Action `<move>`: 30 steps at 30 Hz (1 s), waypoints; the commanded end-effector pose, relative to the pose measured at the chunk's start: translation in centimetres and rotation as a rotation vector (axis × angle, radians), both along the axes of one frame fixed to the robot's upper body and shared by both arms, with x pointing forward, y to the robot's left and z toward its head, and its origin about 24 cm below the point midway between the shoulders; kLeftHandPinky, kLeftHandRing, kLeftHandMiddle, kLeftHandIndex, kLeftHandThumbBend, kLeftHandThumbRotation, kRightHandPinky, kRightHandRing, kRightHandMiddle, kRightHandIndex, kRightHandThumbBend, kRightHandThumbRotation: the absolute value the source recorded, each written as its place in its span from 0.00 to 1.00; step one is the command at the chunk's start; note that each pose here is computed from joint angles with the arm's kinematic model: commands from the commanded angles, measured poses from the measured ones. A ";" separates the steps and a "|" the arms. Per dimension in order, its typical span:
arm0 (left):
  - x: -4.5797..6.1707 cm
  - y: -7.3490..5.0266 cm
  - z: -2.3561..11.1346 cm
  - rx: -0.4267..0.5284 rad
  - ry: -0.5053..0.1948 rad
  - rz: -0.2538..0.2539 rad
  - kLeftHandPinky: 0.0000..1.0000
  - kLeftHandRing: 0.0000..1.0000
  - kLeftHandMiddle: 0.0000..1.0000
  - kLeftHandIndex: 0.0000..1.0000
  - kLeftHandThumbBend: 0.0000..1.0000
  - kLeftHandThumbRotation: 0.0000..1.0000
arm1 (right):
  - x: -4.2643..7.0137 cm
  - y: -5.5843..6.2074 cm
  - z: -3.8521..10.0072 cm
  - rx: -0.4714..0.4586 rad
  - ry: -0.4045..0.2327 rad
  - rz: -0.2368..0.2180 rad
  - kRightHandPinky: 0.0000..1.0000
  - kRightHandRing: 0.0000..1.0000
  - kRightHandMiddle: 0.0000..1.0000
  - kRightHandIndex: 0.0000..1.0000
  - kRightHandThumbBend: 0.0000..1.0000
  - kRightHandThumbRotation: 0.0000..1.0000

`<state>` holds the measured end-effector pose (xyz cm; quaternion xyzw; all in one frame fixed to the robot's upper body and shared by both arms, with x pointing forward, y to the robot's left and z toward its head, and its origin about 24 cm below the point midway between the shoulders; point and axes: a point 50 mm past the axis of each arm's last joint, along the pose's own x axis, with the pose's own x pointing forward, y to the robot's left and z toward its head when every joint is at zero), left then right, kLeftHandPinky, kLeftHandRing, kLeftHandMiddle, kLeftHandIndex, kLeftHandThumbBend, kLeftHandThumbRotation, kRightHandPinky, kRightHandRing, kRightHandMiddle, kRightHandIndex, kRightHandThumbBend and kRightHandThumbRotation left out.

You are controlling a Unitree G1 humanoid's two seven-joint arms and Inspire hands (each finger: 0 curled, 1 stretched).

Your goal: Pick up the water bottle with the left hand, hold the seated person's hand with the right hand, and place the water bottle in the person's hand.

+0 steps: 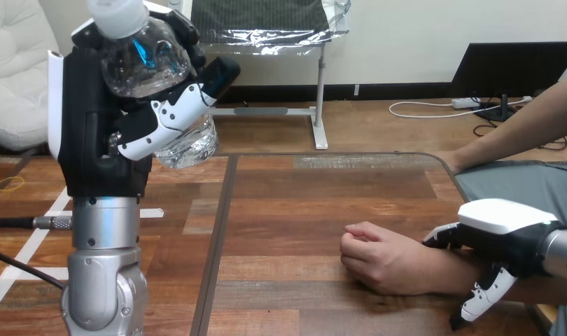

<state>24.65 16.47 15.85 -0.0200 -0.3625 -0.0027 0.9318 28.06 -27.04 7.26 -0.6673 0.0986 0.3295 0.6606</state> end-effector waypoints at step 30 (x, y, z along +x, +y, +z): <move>-0.1 0.2 1.3 -0.033 -0.068 -0.006 0.23 0.29 0.35 0.39 0.60 0.00 | 0.8 0.7 -1.6 -0.090 -0.057 0.004 0.49 0.65 0.69 0.71 1.00 0.29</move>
